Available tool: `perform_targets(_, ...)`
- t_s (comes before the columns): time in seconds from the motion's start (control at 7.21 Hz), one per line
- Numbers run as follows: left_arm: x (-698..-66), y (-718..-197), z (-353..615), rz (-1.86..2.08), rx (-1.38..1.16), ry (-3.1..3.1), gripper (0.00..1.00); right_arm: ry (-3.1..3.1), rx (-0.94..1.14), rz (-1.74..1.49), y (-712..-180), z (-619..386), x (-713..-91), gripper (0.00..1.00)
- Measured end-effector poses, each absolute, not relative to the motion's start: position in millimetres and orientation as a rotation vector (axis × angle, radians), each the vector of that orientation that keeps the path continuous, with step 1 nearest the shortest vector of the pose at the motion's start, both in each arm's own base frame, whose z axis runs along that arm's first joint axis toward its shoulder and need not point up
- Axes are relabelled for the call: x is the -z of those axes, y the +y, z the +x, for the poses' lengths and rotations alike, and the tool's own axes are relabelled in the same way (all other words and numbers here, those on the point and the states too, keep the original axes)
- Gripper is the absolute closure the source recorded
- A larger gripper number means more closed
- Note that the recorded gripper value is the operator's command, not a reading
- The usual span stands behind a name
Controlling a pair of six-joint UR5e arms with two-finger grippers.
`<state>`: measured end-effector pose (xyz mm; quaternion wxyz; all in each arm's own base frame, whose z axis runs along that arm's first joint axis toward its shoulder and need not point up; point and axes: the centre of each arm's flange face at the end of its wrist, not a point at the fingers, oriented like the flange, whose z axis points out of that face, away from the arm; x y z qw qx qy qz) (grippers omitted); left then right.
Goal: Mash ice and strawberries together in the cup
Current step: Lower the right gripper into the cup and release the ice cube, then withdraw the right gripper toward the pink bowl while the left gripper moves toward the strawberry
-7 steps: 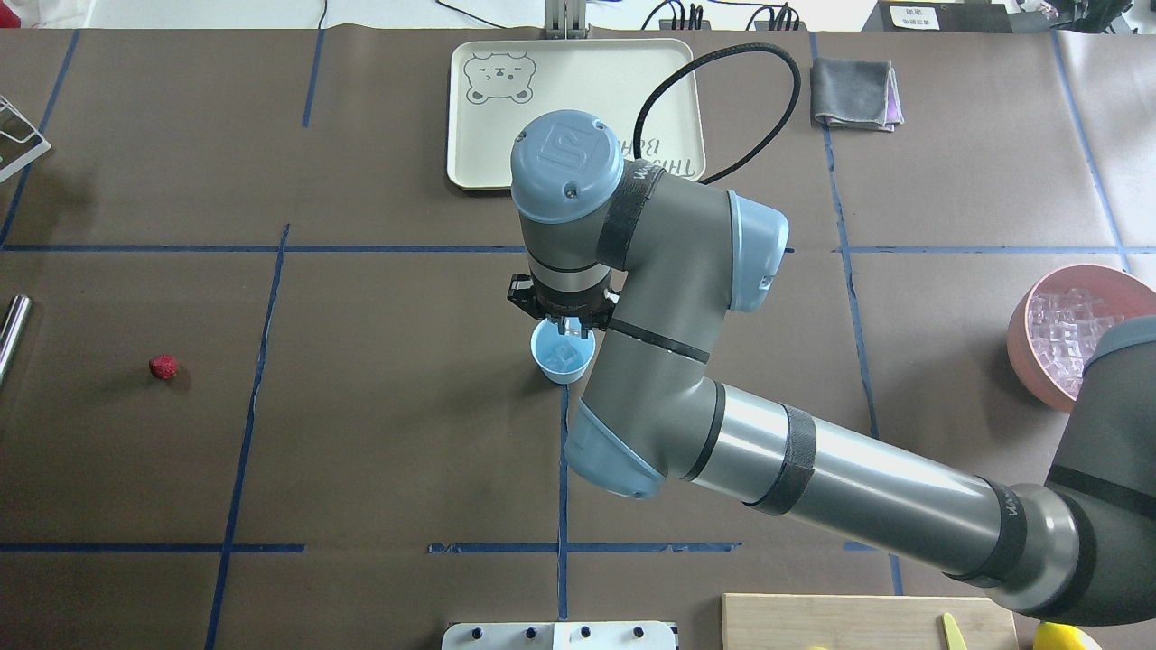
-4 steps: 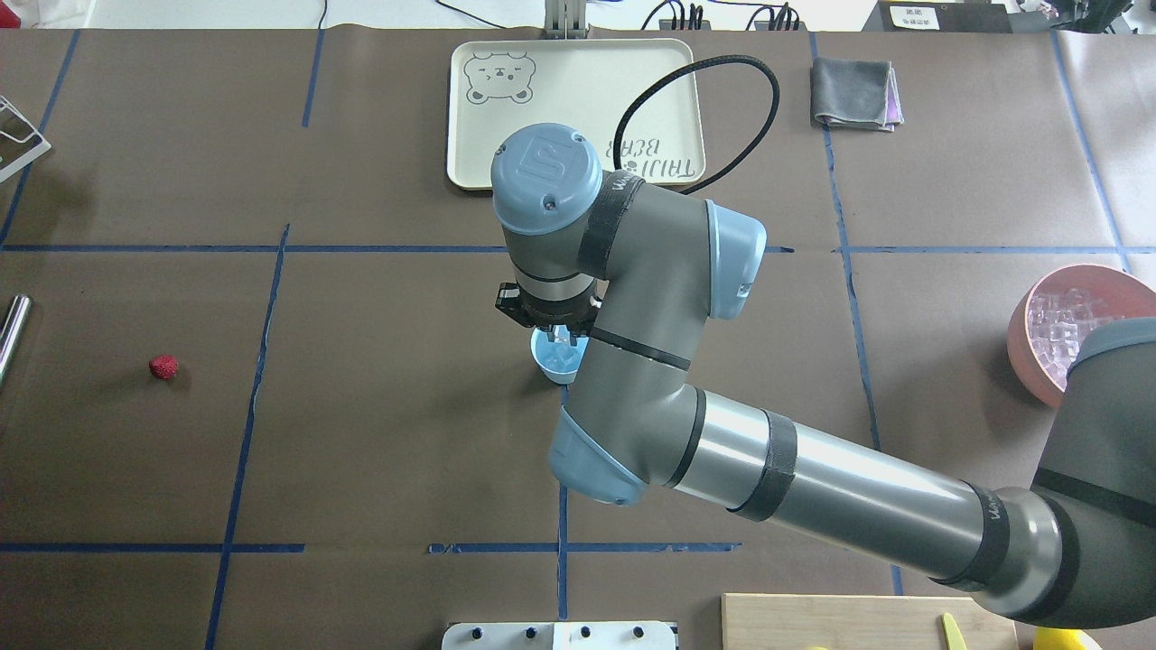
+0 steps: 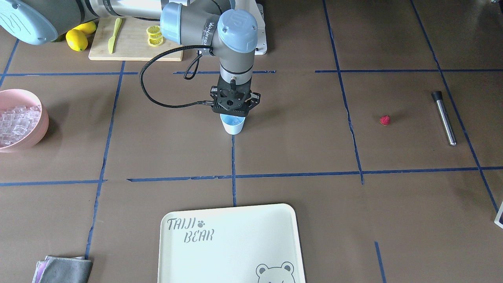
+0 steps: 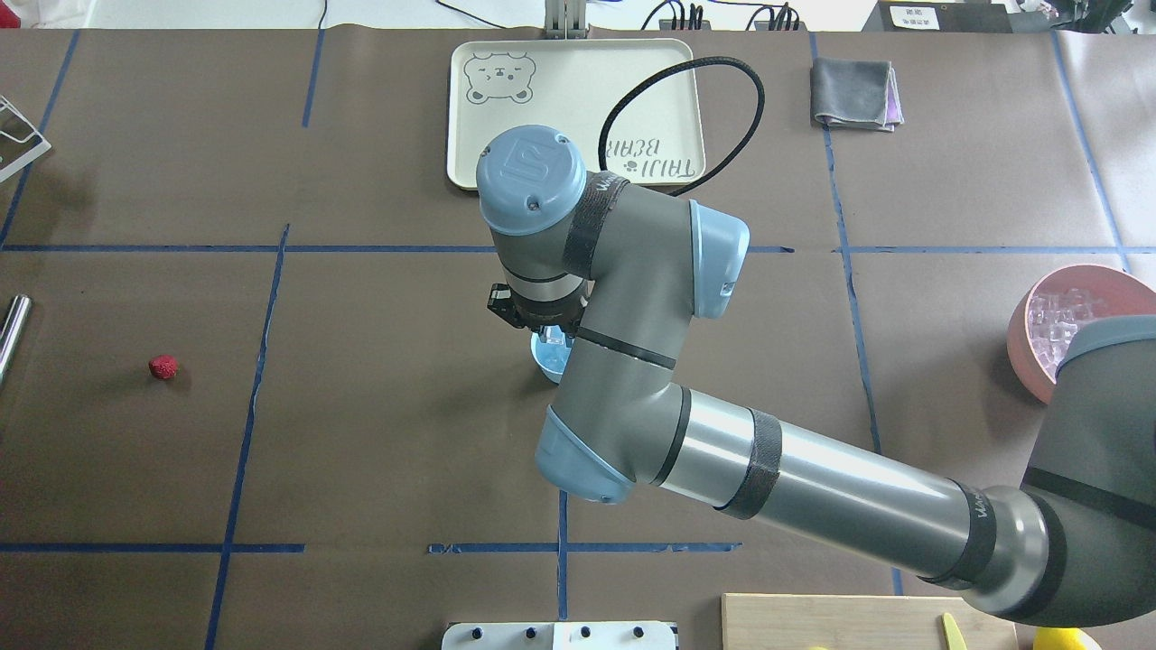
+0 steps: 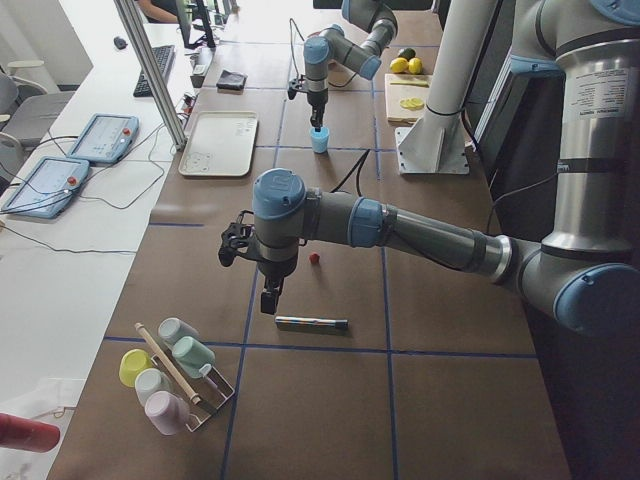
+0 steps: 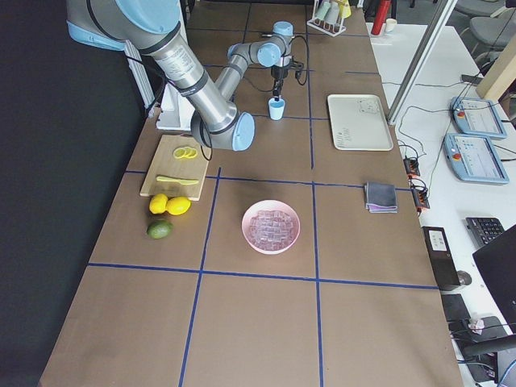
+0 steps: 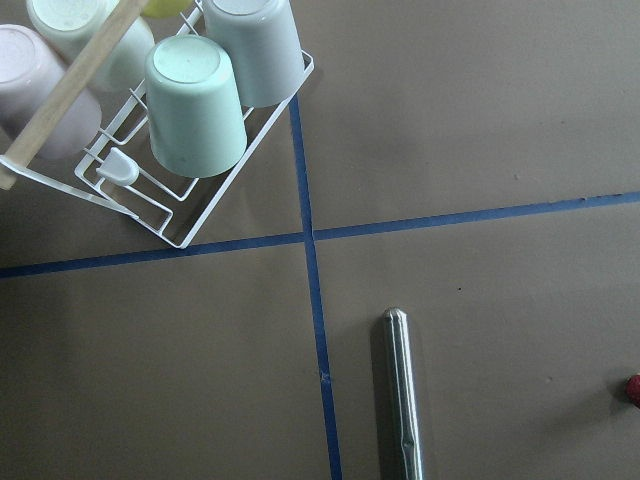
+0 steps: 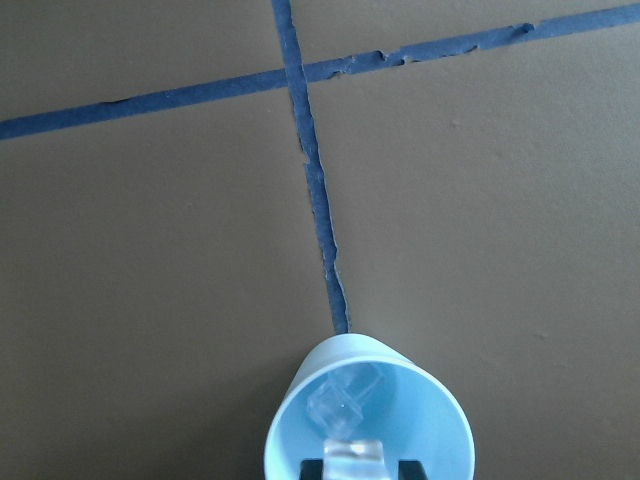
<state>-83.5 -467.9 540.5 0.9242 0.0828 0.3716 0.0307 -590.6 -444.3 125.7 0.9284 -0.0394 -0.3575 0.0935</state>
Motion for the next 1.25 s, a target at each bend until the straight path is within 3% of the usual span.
perform_targets(0.14,-541,-468,-84,0.170,-0.063,0.763,0.00,-0.732,-0.191,-0.081,-445,-591,-126,0.42)
perform_targets(0.42,-540,-468,-84,0.171,-0.063,0.763,0.00,-0.731,-0.192,-0.080,-445,-590,-127,0.01)
perform_targets(1.25,-527,-471,-66,0.183,-0.089,0.766,0.00,-0.765,-0.215,-0.044,-459,-563,-112,0.00)
